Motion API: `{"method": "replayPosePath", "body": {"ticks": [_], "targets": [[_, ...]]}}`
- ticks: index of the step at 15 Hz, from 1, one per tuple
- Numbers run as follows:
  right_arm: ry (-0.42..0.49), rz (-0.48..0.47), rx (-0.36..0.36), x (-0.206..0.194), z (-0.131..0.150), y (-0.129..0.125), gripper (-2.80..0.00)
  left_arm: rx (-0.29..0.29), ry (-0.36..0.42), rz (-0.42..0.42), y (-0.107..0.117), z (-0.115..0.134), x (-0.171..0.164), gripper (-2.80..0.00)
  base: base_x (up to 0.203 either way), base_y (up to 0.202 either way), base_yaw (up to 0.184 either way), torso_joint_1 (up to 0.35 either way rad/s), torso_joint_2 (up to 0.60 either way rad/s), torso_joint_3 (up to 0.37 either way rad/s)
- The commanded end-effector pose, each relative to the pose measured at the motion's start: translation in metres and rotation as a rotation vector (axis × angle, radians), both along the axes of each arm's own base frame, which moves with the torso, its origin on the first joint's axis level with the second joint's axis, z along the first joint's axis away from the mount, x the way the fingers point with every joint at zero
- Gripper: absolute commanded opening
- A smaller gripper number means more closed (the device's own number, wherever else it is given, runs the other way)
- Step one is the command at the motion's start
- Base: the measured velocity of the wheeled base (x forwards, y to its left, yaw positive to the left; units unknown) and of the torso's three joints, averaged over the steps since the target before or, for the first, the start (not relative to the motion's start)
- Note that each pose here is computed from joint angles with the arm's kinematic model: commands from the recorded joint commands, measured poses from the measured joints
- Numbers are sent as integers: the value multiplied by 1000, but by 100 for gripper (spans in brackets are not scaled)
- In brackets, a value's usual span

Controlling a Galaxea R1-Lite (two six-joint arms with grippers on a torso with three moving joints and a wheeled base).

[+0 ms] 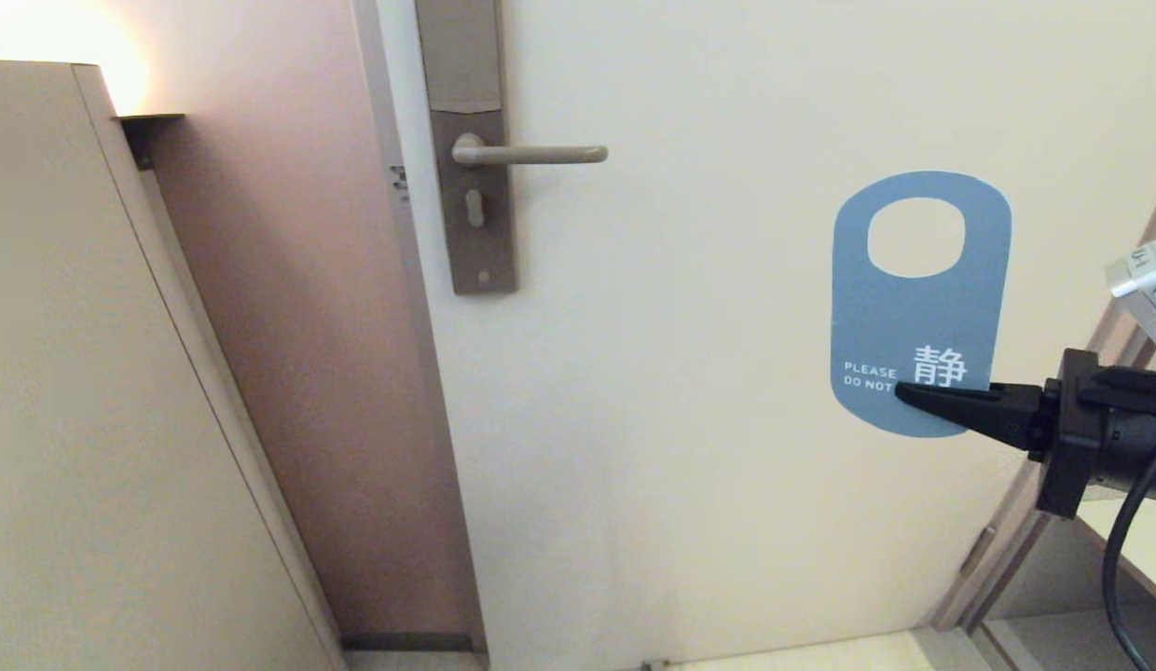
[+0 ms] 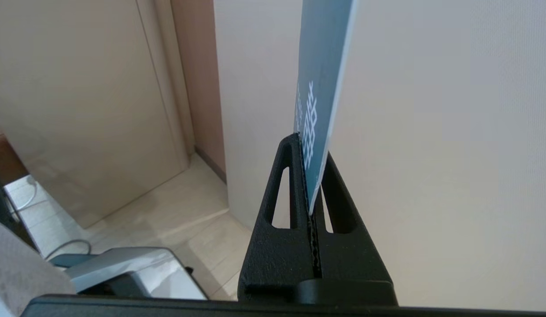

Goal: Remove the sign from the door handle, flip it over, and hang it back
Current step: Hang the sign back with the other side facing out

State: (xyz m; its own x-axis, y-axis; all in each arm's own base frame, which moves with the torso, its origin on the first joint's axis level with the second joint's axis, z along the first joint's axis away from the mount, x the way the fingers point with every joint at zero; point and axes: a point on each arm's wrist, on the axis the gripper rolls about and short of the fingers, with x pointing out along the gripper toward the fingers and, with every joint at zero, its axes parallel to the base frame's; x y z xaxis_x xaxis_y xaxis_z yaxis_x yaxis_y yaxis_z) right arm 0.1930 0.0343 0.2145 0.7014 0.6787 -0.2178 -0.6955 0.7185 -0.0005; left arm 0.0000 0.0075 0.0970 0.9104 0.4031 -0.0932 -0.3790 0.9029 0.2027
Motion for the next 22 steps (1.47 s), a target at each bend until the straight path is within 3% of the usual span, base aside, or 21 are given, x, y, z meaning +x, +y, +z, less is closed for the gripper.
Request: {"method": "replayPosePath", "body": {"ticks": [1, 3, 10, 13, 18, 19, 21, 22], "targets": [[-11, 4, 1, 8, 1, 1, -280, -2, 6, -20, 0, 0, 1, -280, 0, 0, 0, 0, 0, 0], [-54, 5, 6, 18, 1, 2, -280, -6, 19, -76, -2, -1, 1, -280, 0, 0, 0, 0, 0, 0], [-142, 11, 19, 41, -3, 6, -280, -13, 27, -144, -3, -2, 1, -280, 0, 0, 0, 0, 0, 0], [-142, 8, 19, 41, -4, 6, -280, -26, 41, -208, -4, -4, 1, -280, 0, 0, 0, 0, 0, 0], [-136, 11, 19, 42, -5, 6, -280, -31, 48, -221, -5, -5, 1, -280, 0, 0, 0, 0, 0, 0], [-138, 11, 19, 42, -5, 6, -280, -39, 58, -258, -6, -6, 1, -280, 0, 0, 0, 0, 0, 0], [-136, 11, 19, 41, -5, 6, -280, -73, 177, -367, -8, -18, -1, -280, 0, 0, 0, 0, 0, 0], [-136, 11, 19, 41, -5, 6, -280, -82, 199, -384, -9, -20, -2, -280, 0, 0, 0, 0, 0, 0]]}}
